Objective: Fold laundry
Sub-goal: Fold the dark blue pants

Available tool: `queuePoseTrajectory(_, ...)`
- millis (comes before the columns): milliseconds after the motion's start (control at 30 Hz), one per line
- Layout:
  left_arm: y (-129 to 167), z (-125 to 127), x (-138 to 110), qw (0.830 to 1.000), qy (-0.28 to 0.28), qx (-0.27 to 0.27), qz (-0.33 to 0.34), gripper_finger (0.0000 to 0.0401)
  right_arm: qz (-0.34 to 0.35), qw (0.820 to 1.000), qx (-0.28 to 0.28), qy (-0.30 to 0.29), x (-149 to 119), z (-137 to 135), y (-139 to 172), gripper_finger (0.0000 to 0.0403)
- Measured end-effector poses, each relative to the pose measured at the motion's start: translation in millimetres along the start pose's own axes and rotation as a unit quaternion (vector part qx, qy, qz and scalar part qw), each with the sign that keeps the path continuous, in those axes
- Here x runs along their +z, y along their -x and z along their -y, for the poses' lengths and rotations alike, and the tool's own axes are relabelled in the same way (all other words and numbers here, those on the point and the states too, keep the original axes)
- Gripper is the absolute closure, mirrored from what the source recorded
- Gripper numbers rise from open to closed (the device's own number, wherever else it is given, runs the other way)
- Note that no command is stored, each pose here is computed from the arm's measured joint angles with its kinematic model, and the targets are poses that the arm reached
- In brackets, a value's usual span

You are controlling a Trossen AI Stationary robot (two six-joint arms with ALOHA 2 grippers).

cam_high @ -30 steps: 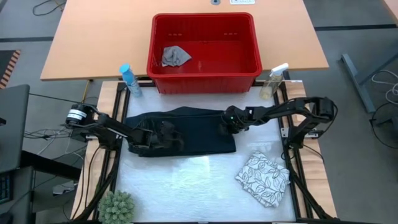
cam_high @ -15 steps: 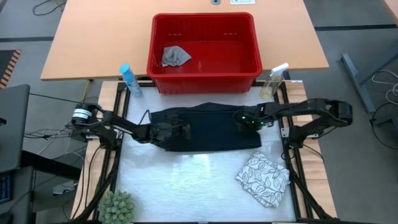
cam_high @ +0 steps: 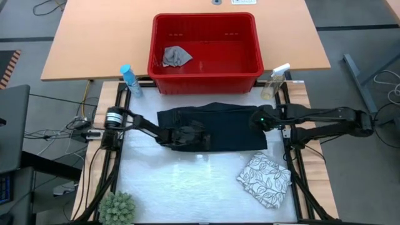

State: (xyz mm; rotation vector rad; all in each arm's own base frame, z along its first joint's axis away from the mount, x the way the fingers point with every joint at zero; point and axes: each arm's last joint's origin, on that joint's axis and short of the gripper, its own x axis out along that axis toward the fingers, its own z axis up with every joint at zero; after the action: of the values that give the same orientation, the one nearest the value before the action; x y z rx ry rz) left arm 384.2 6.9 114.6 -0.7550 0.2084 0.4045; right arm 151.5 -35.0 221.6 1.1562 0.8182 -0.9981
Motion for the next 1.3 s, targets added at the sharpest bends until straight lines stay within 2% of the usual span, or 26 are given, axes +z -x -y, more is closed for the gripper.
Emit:
queuePoseTrajectory(167,-31.6,10.6,2.6,0.999,-0.016,-0.041,-0.02,0.0401,0.002,1.0,0.014,-0.011,-4.4,-0.3,4.5,0.0366)
queuePoseTrajectory(300,-51.4,14.1,4.2,0.997,-0.036,-0.041,-0.055,0.0401,0.003,0.999,0.033,-0.005,-6.0,-7.3,12.8,0.0366)
queuePoseTrajectory(433,-58.4,18.8,9.5,0.991,-0.053,-0.059,-0.107,0.0401,0.027,0.999,0.022,0.003,-5.1,-9.3,22.0,0.0366)
queuePoseTrajectory(533,-52.3,29.0,25.7,0.989,-0.047,-0.063,-0.129,0.0401,0.033,0.999,0.004,0.005,-4.6,-6.1,22.3,0.0366)
queuePoseTrajectory(600,-40.7,42.8,46.0,0.99,-0.044,-0.068,-0.116,0.0401,0.037,0.999,-0.008,0.008,-4.8,-4.0,22.2,0.0366)
queuePoseTrajectory(667,-24.8,60.6,71.3,0.994,-0.038,-0.073,-0.075,0.0401,0.041,0.999,-0.014,0.01,-4.8,-3.0,22.3,0.0366)
queuePoseTrajectory(733,-8.0,74.4,91.4,0.997,-0.045,-0.052,-0.019,0.0401,0.047,0.999,-0.017,0.012,-4.5,-2.7,22.3,0.0366)
queuePoseTrajectory(833,2.5,82.0,103.3,0.995,-0.082,-0.014,0.047,0.0401,0.05,0.999,-0.018,0.011,-3.5,-2.5,22.2,0.0366)
queuePoseTrajectory(933,-5.9,78.8,95.2,0.994,-0.096,-0.023,0.042,0.0401,0.052,0.998,-0.018,0.015,-3.2,-2.5,22.3,0.0366)
queuePoseTrajectory(1000,-16.9,68.7,81.0,0.995,-0.095,-0.007,0.021,0.0401,0.053,0.998,-0.017,0.017,-3.1,-2.7,22.2,0.0366)
queuePoseTrajectory(1100,-32.6,53.9,60.9,0.997,-0.058,0.038,0.043,0.0401,0.054,0.998,-0.018,0.017,-3.0,-2.6,22.2,0.0366)
queuePoseTrajectory(1200,-44.0,52.6,51.7,0.996,-0.04,0.019,0.072,0.0401,0.054,0.998,-0.018,0.017,-2.9,-2.5,22.2,0.0366)
queuePoseTrajectory(1300,-50.9,45.4,29.6,0.996,-0.077,0.048,0.003,0.0401,0.055,0.998,-0.021,0.016,-2.0,-1.9,22.1,0.0366)
